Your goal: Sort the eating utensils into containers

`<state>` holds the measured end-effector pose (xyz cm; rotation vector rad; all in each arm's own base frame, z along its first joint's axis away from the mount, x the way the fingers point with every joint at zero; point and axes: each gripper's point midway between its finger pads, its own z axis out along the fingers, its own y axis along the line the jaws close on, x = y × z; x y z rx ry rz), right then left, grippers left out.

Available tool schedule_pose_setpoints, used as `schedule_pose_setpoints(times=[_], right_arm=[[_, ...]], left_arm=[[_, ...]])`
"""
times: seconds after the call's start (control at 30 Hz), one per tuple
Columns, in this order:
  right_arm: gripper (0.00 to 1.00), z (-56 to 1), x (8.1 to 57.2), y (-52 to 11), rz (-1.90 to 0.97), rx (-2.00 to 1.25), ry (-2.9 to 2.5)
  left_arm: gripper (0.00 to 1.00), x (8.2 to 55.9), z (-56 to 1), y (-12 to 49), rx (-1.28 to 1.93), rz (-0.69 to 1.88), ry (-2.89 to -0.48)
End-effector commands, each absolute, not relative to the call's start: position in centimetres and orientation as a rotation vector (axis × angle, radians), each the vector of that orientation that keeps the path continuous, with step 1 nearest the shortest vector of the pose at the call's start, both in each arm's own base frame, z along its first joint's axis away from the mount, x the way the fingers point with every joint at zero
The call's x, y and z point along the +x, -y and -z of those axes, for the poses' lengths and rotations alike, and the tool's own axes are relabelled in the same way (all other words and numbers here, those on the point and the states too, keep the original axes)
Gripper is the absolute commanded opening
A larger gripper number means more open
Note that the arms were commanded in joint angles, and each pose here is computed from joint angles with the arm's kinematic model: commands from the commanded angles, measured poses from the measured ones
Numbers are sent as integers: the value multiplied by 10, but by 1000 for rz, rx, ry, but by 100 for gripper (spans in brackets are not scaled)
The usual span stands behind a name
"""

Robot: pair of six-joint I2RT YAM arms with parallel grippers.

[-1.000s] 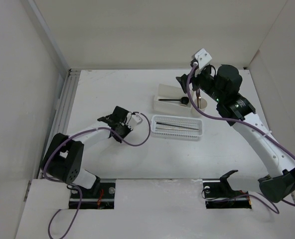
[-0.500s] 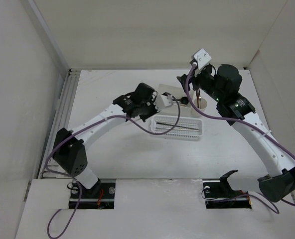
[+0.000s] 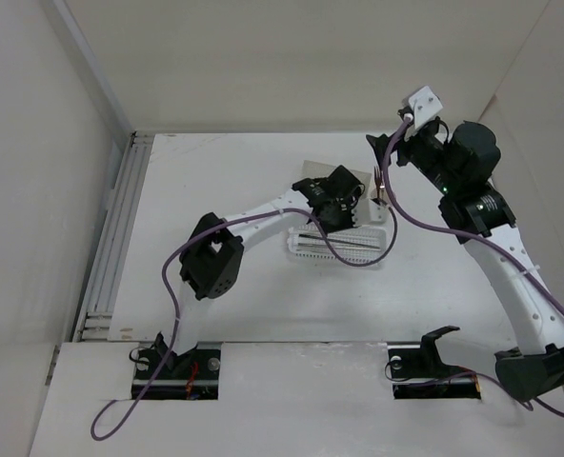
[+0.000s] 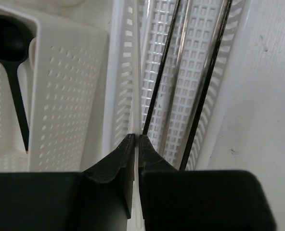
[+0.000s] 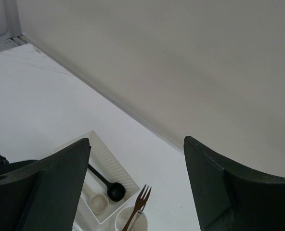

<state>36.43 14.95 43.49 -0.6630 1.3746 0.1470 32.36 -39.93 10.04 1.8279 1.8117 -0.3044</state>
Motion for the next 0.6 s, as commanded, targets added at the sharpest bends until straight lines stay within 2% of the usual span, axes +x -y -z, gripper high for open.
schedule_pose_setpoints(times=[0.0, 0.17, 0.2, 0.23, 0.27, 0.3, 0.37, 0.57], right_arm=[[84, -445, 358, -148, -142, -676, -1332], [84, -441, 360, -151, -151, -686, -1337], [84, -441, 360, -151, -151, -686, -1337], [84, -438, 363, -152, -152, -689, -1346], [84, -438, 363, -152, -152, -689, -1346], [84, -438, 363, -151, -145, -695, -1342], [85, -438, 366, -152, -145, -696, -1345], [87, -437, 379, -175, -247, -750, -1351]], left_arm=[[0, 320, -127, 409, 1855, 323, -1722], [0, 317, -116, 412, 1883, 348, -1724], [4, 316, -116, 413, 1885, 360, -1721], [17, 316, -119, 416, 1882, 374, -1710], [51, 316, -119, 416, 1882, 374, -1710], [59, 315, -119, 416, 1872, 378, -1722], [64, 320, -122, 418, 1845, 368, -1720], [66, 359, -167, 414, 1609, 310, -1748]])
